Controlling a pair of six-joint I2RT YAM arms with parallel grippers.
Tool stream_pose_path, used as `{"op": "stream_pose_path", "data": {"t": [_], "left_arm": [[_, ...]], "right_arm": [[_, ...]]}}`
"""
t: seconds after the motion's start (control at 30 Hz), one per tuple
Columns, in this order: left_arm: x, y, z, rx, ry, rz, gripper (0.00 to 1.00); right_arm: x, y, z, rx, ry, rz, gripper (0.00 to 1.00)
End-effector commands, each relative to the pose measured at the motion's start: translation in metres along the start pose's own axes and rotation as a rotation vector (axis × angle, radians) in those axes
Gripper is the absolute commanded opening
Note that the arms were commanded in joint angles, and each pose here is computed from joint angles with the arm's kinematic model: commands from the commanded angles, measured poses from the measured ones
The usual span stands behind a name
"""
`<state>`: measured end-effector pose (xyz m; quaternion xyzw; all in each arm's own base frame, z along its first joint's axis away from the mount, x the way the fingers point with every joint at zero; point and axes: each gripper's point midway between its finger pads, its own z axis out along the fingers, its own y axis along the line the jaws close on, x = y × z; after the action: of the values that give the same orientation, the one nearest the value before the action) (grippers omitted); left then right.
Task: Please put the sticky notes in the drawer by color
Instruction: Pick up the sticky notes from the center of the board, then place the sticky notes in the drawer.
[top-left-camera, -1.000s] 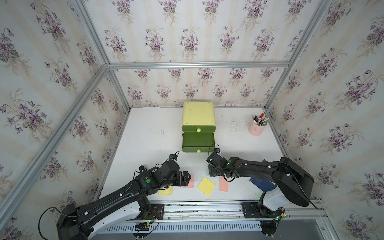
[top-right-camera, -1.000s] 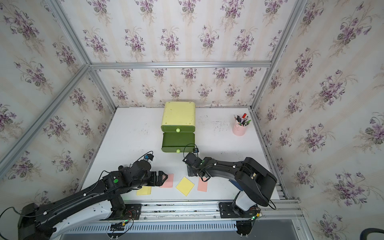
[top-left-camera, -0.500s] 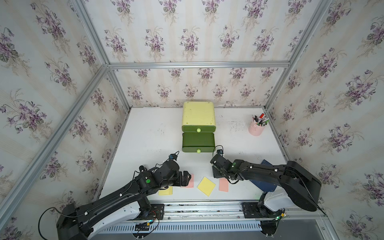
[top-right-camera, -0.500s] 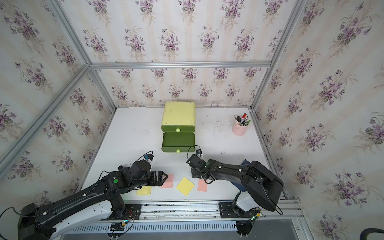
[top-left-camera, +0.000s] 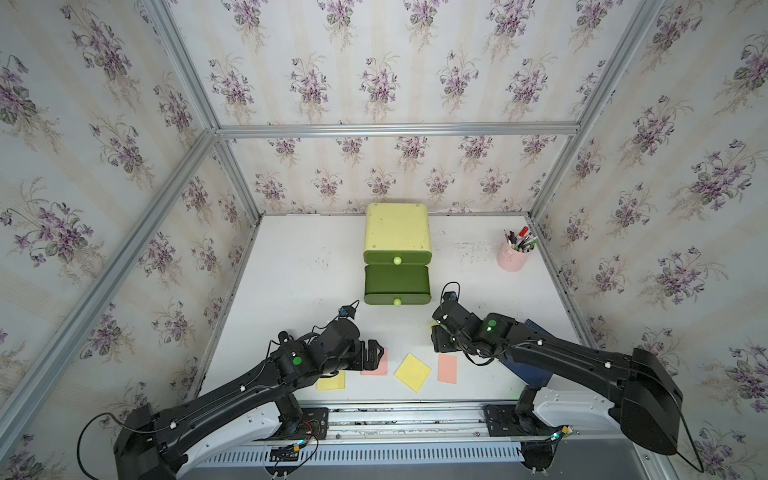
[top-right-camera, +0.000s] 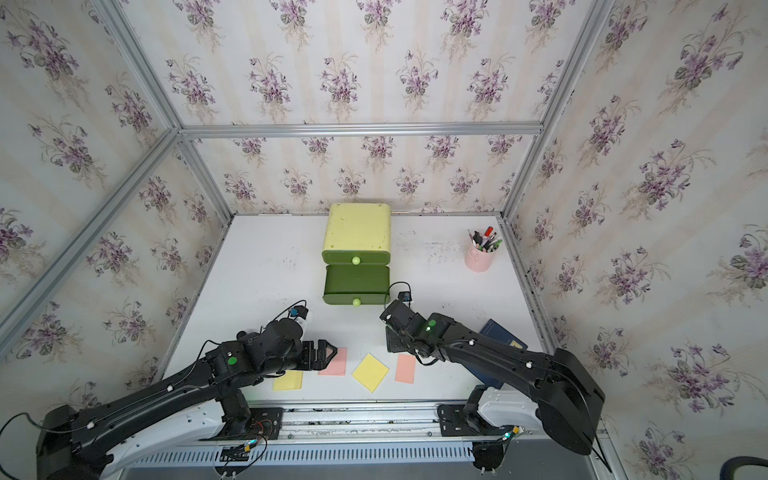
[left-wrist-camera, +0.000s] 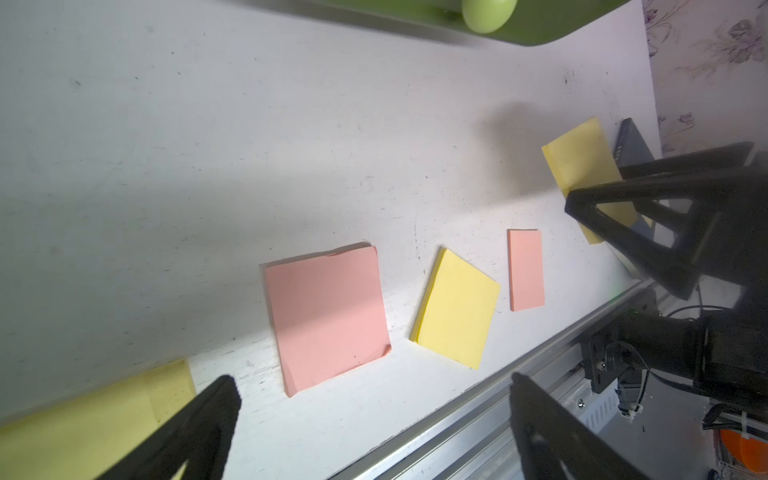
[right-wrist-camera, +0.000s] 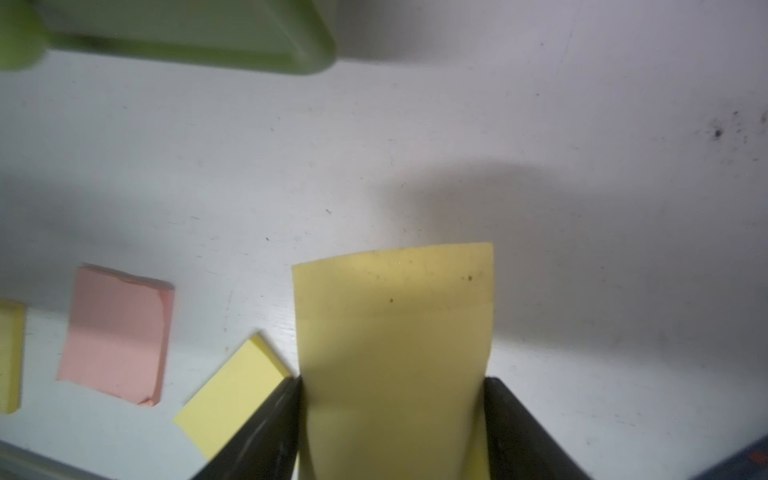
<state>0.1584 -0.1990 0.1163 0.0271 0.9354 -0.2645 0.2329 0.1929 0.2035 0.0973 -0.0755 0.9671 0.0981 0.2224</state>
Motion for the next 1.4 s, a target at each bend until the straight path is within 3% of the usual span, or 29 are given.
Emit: {"op": "stream_pose_path", "data": {"t": [0.0,0.23,0.37,0.53,1.03,1.37], "left_arm": [[-0.013,-0.002,-0.009,-0.001,-0.056,-0.008,1.00],[-0.043,-0.022,-0.037,0.034,-0.164,0.033,1.00],[-0.045,-0.025,-0.040,0.032,-0.158,0.043,1.00],[-0.034,-0.020,-0.032,0.029,-0.115,0.030,1.00],[-0.031,-0.023,-0.021,0.020,-0.077,0.053,1.00],[-0.028,-0.017,-0.022,0.017,-0.084,0.049,1.00]], "right_arm": [[-0.016,0.002,-0.026,-0.013,-0.047,0.021,0.69],[-0.072,0.049,-0.058,-0.109,-0.129,-0.011,0.71],[-0.104,0.067,-0.053,-0.108,-0.133,-0.014,0.72],[-0.135,0.061,-0.029,-0.053,-0.113,0.020,0.72],[-0.144,0.055,0.018,0.054,-0.066,0.041,0.76],[-0.150,0.058,0.025,0.057,-0.068,0.056,0.80]]}}
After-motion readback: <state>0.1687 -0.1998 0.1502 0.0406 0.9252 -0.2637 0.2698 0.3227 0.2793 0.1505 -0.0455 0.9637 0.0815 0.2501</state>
